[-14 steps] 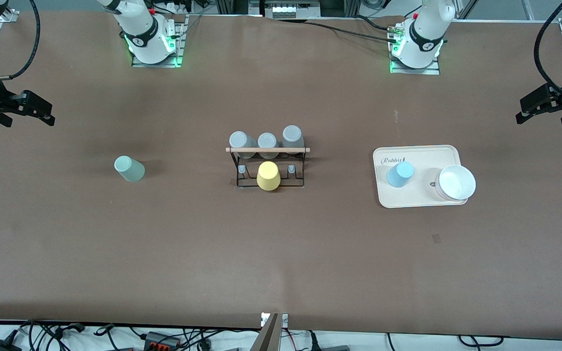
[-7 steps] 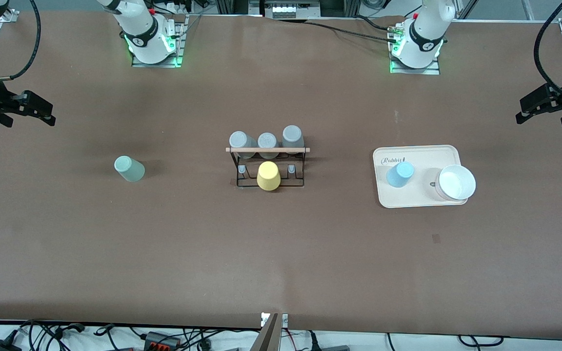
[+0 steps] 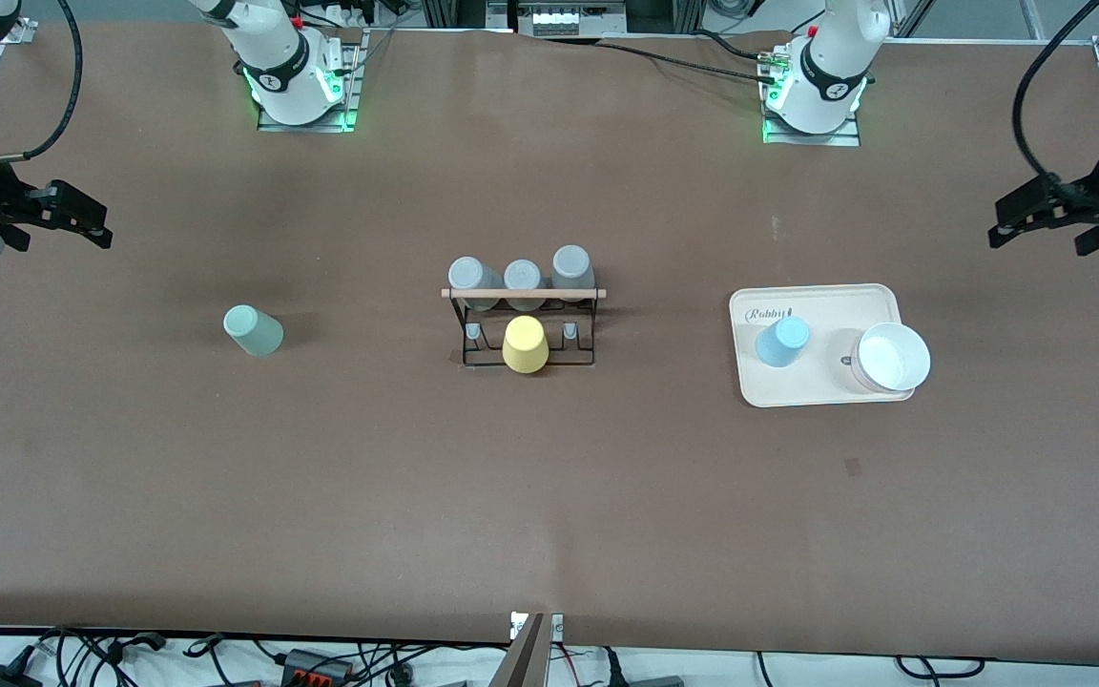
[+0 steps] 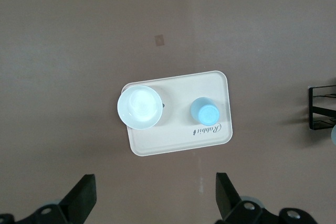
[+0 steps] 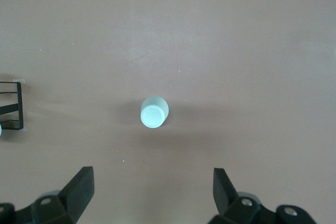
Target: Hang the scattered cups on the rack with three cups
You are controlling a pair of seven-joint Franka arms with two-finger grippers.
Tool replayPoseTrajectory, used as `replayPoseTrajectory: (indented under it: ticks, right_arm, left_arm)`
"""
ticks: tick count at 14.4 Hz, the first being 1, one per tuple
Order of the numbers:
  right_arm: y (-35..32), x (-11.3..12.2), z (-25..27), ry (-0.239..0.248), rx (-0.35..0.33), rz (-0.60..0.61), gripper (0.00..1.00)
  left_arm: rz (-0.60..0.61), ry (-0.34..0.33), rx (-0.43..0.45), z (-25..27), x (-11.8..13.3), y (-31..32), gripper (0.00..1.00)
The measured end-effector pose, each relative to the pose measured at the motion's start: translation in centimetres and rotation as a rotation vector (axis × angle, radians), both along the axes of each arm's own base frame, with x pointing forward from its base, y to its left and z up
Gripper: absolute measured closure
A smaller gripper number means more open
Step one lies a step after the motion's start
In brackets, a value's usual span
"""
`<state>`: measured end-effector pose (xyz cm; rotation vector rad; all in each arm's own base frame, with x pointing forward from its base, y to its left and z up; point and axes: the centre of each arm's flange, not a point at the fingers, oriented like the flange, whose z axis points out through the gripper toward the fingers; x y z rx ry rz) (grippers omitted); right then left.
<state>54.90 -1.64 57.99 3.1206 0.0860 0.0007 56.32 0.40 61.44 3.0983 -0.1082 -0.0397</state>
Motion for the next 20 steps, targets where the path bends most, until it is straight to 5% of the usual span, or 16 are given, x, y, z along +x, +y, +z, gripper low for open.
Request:
replayPoseTrajectory:
  ticks: [6,12,20]
  right_arm:
    - [0.0,0.1,-0.1,0.002,0.0,0.001,0.0]
    - [0.4,0.4,-0.8,0.013,0.0,0.008,0.0]
    - [1.0,1.6,-3.5,0.058,0.0,0.019,0.0]
  left_arm:
    - [-0.033,0.148,-0.027,-5.7,1.5,-4.0,0.0]
    - [0.115,0.292,0.016,-13.6,3.5,-7.5,0.03]
    - [0.114,0.249,0.016,-22.9,4.6,-9.9,0.0]
